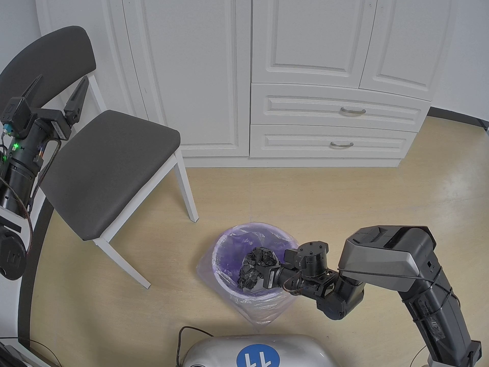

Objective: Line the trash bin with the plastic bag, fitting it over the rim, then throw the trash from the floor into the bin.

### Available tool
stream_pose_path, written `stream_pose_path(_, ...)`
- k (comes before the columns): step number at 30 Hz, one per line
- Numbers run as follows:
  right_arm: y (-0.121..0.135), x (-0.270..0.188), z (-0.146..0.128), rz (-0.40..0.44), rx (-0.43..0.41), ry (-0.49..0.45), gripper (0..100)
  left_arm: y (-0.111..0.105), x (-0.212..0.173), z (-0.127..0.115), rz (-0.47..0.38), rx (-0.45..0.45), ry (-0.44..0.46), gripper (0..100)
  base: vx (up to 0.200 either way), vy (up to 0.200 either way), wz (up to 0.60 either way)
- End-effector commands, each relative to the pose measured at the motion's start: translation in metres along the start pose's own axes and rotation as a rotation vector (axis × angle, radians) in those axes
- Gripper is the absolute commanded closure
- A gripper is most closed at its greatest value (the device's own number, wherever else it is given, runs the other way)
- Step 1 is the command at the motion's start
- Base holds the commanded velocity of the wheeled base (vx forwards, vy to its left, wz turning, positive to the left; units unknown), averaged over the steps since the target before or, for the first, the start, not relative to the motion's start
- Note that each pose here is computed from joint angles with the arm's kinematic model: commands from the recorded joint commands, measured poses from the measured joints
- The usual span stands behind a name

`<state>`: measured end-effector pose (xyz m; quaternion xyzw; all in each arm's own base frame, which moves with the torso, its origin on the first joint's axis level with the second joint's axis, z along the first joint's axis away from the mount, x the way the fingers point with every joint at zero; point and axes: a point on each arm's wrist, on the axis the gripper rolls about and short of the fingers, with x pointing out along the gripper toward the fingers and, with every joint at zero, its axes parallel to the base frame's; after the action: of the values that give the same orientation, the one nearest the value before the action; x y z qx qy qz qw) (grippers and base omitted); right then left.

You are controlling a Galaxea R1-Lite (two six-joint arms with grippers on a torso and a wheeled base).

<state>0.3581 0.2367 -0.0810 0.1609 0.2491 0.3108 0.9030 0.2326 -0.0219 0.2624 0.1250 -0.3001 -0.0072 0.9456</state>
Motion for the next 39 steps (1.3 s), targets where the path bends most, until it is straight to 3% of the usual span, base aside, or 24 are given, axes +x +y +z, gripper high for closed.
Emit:
stream_pose_path(1,0.001,-0.003,0.008,-0.017,-0.010,0.023,100,-0.002,0.000,0.000,-0.006,0.003,0.000,0,0.000,0.000,0.00)
stream_pose_path(4,-0.002,-0.004,0.012,-0.056,-0.029,0.073,100,-0.002,0.000,0.000,-0.004,0.003,0.000,0,0.000,0.000,0.00)
stream_pose_path(13,-0.012,0.002,0.027,-0.095,-0.043,-0.037,100,-0.002,0.000,0.000,-0.005,0.003,0.002,0,0.000,0.000,0.00)
stream_pose_path(18,-0.024,0.000,0.024,-0.128,-0.149,-0.023,100,-0.002,0.000,0.000,-0.006,0.004,0.001,0,0.000,0.000,0.00)
stream_pose_path(23,-0.023,0.001,0.024,-0.167,-0.188,-0.034,100,-0.003,0.000,0.000,-0.008,0.002,-0.001,0,0.000,0.000,0.00)
stream_pose_path(27,-0.017,0.001,0.026,-0.152,-0.185,-0.045,100,-0.002,-0.001,0.002,-0.006,0.002,-0.007,0,0.000,0.000,0.00)
stream_pose_path(30,0.007,0.008,0.020,-0.092,-0.151,-0.042,100,-0.001,-0.001,0.005,-0.004,-0.003,-0.015,0,0.000,0.000,0.00)
stream_pose_path(33,0.019,0.017,0.026,-0.059,-0.174,-0.051,100,-0.001,-0.002,0.006,-0.004,0.000,-0.015,0,0.000,0.000,0.00)
stream_pose_path(39,0.016,0.038,0.041,-0.063,-0.206,0.059,100,0.000,-0.005,0.009,-0.003,-0.009,-0.023,0,0.000,0.000,0.00)
